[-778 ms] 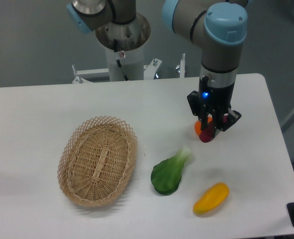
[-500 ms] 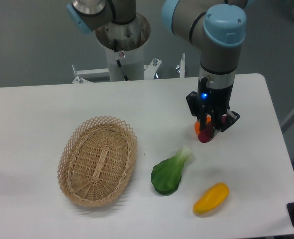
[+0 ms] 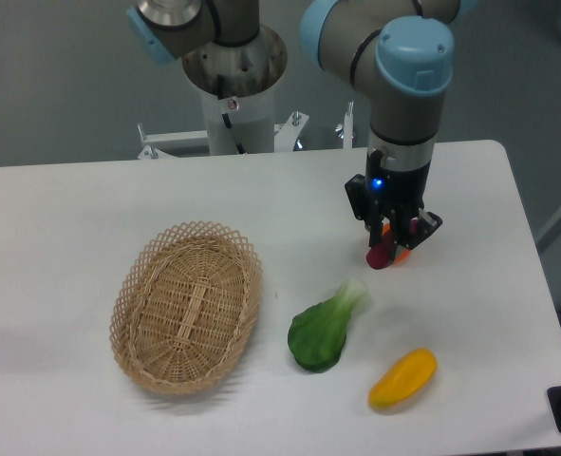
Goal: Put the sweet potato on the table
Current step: 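Lift the held red sweet potato and carry it away from the orange, then move the gripper toward the basket and lower the sweet potato to the table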
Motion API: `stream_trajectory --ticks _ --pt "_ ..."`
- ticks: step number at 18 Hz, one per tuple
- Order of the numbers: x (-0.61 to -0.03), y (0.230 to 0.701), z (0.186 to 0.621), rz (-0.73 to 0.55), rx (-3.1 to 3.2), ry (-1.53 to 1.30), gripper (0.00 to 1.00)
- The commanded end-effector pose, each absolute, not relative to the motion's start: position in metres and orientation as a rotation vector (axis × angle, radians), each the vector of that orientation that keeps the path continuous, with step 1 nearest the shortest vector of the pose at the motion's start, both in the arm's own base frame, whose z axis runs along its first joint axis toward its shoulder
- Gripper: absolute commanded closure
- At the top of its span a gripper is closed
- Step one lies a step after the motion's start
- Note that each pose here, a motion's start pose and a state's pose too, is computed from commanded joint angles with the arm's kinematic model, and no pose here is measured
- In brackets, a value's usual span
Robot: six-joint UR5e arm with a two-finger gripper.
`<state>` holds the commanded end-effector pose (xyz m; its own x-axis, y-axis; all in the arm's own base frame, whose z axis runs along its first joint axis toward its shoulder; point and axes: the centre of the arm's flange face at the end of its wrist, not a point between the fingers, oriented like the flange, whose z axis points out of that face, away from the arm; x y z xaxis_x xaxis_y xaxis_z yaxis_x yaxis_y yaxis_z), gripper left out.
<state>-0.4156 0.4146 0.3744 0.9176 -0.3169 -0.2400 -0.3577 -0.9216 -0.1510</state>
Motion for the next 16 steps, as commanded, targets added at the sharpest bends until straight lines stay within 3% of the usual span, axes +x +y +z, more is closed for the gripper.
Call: stream_trajectory --ticks 9,16 --pt "-0.368 0.403 0.3 0.215 -3.017 0.679 0.74" --pt "-0.323 0.429 0.246 0.199 -3.095 0.874 0.74"
